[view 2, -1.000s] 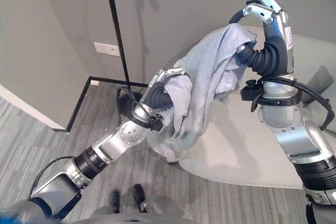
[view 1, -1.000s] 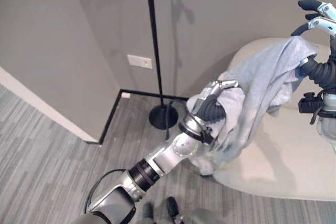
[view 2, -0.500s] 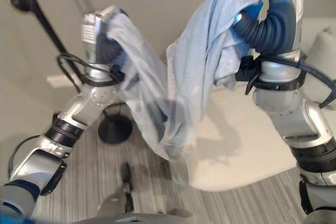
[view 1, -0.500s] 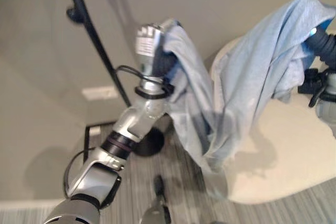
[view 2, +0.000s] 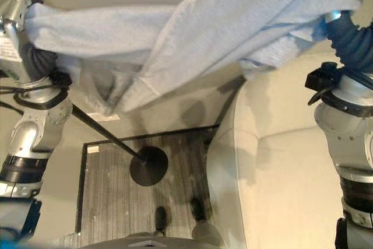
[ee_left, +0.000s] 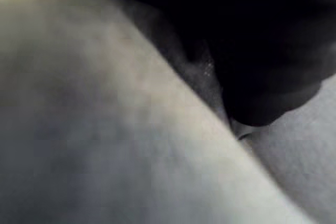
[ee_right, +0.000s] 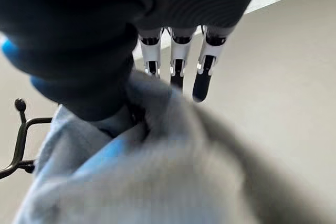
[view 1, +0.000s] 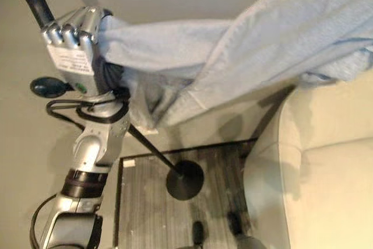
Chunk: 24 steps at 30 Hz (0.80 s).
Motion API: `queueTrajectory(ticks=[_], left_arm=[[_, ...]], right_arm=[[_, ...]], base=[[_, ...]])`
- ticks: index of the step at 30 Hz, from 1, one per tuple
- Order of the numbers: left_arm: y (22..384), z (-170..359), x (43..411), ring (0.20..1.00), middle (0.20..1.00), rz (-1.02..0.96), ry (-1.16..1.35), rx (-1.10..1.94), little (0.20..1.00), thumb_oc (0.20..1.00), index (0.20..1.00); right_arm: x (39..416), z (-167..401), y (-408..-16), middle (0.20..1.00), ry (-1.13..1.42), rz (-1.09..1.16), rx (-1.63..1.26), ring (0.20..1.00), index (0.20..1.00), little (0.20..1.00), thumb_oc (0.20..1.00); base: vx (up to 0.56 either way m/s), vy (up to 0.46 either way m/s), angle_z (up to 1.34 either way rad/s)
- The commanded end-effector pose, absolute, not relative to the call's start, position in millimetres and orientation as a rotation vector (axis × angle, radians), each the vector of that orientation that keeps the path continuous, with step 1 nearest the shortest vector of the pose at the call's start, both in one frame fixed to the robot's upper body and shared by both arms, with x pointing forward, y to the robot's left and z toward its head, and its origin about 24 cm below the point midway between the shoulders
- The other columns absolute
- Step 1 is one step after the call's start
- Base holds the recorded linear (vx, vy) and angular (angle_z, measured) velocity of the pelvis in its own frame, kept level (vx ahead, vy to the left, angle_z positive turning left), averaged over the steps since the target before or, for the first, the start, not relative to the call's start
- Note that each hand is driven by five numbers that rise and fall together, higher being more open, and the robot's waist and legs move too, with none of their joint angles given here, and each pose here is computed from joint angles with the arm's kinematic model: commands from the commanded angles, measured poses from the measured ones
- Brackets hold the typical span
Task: Hang the clothes on the sofa on the clothes rack.
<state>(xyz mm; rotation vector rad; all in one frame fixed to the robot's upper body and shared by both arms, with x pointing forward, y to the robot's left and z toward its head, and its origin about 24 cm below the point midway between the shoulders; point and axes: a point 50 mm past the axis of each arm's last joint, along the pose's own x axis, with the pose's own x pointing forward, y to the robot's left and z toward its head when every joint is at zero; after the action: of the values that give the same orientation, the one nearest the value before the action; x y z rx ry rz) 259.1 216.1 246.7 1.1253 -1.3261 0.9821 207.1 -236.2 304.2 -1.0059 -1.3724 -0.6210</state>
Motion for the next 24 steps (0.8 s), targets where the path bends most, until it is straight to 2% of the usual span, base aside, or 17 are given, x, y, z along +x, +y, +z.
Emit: queueTrajectory(ticks=[1,15,24], left_arm=[[218.2,269.9,248.1,0.200,0.200,0.989,-1.456,1.217,0.200,0.200,0.200],[207.1,238.3,254.8,0.200,0.200,0.791,-1.332,1.166,0.200,0.200,0.200],[185.6,243.7,256.9,0.200,0.200,0.687,-1.390,1.046,0.200,0.200,0.200]], right_arm=[[206.7,302.1,-247.4,0.200,-1.339,-0.672,-1.017,0.200,0.200,0.200,0.200],[205.7,296.6,-253.9,0.200,-1.279,-0.707,-1.065,0.200,0.200,0.200,0.200],[201.0,301.9,-258.4,0.200,-1.320,-0.838,-1.060,0.200,0.200,0.200,0.200]], base=[[0.06,-0.063,0.25],[0.03,-0.037,0.04],[-0.01,-0.041,-0.04]])
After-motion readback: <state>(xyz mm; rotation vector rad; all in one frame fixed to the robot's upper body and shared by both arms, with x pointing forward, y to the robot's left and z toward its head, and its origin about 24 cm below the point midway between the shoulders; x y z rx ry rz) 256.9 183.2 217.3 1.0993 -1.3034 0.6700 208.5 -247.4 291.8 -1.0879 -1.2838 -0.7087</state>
